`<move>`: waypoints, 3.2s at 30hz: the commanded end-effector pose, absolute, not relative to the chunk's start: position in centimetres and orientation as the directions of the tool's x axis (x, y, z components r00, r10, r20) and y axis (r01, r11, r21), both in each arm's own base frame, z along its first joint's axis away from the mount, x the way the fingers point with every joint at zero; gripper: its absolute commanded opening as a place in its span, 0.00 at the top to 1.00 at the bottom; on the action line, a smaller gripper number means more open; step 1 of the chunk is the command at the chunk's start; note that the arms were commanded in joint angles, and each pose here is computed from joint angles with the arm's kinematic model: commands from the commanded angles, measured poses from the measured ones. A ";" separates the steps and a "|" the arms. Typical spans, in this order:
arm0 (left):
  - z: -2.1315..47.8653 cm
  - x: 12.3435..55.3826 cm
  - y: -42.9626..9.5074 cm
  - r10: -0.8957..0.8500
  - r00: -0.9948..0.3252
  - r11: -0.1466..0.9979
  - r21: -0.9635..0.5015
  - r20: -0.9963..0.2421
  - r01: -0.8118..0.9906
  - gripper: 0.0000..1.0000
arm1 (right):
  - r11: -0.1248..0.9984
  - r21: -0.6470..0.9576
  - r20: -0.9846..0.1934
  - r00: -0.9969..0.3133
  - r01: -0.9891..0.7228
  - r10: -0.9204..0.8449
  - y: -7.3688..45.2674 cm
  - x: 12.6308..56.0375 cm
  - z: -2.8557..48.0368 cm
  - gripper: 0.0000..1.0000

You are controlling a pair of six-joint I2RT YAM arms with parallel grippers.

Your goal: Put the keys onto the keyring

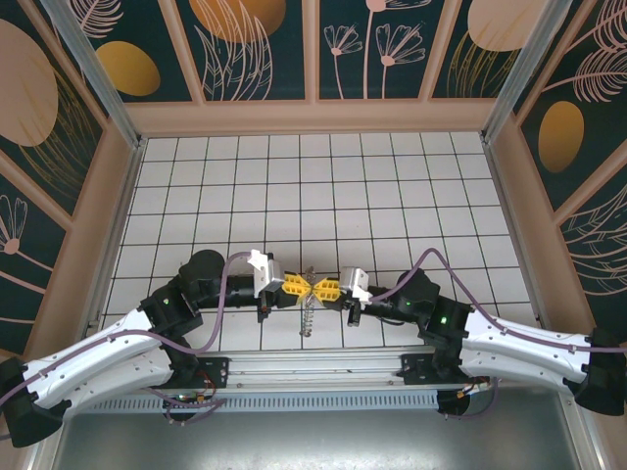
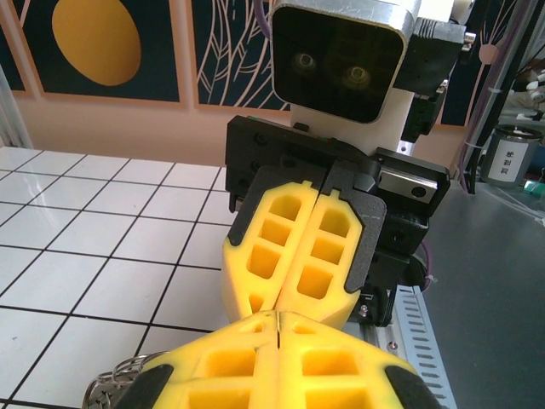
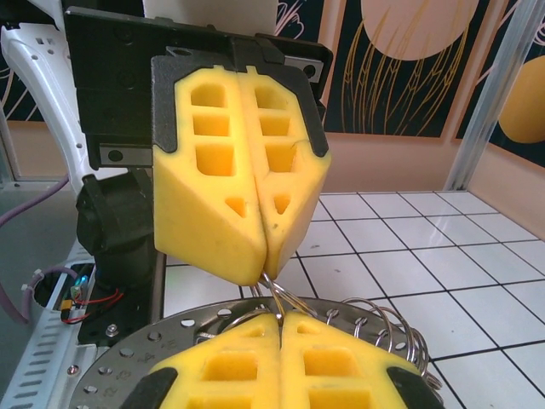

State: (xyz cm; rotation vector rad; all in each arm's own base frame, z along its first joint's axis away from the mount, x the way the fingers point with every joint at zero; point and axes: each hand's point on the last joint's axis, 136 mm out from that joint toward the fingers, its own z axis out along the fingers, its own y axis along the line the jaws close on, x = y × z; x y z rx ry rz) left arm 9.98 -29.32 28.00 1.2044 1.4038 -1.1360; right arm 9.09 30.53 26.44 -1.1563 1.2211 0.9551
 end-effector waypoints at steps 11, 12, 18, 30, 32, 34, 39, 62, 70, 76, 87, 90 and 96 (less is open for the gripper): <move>28.0 10.5 -28.9 0.120 -0.074 0.136 -0.057 -0.990 0.989 0.79 | 0.234 -0.121 -0.985 0.145 -0.965 0.089 29.6 9.9 31.2 1.00; 28.0 10.8 -28.7 0.124 -0.073 0.163 -0.053 -0.990 0.985 0.77 | 0.244 -0.116 -0.988 0.137 -0.963 0.070 29.6 10.2 31.0 1.00; 28.1 13.0 -27.1 0.144 -0.065 0.322 -0.016 -0.987 0.947 0.67 | 0.297 -0.105 -0.994 0.096 -0.949 -0.045 29.7 11.5 29.5 1.00; 27.3 13.6 -27.2 0.177 -0.098 0.349 -0.031 -0.979 0.937 0.68 | 0.361 -0.078 -0.993 0.040 -0.929 -0.113 29.3 12.7 28.2 1.00; 27.0 14.0 -27.0 0.174 -0.116 0.377 -0.043 -0.978 0.925 0.68 | 0.395 -0.055 -0.991 0.004 -0.917 -0.131 29.0 13.3 27.4 1.00; 26.4 14.4 -26.8 0.177 -0.133 0.404 -0.051 -0.975 0.913 0.68 | 0.442 -0.020 -0.989 -0.047 -0.897 -0.141 28.6 14.2 26.4 1.00; 25.2 15.5 -26.5 0.177 -0.180 0.465 -0.079 -0.968 0.882 0.67 | 0.532 0.098 -0.967 -0.206 -0.841 -0.147 27.3 16.9 24.0 0.74; 19.7 17.3 -25.1 0.108 -0.347 0.607 -0.215 -0.931 0.765 0.68 | 0.614 0.420 -0.610 -0.708 -0.669 -0.354 30.2 18.8 10.8 0.68; 19.2 17.3 -23.9 0.058 -0.324 0.629 -0.218 -0.944 0.746 0.68 | 0.646 0.444 -0.475 -0.774 -0.622 -0.419 31.3 17.9 8.3 0.72; 19.4 17.0 -23.4 0.037 -0.301 0.624 -0.213 -0.953 0.752 0.67 | 0.686 0.419 -0.379 -0.801 -0.595 -0.463 31.4 17.0 6.2 0.74; 19.5 16.8 -23.5 0.036 -0.293 0.615 -0.211 -0.955 0.760 0.67 | 0.724 0.384 -0.324 -0.818 -0.573 -0.476 31.1 16.8 4.7 0.76; 19.5 16.8 -23.4 0.035 -0.292 0.614 -0.210 -0.956 0.760 0.67 | 0.729 0.375 -0.316 -0.818 -0.573 -0.481 30.9 16.7 4.2 0.76; 19.7 16.8 -23.5 0.030 -0.289 0.611 -0.211 -0.957 0.763 0.67 | 0.729 0.370 -0.317 -0.816 -0.576 -0.484 30.8 16.8 3.8 0.74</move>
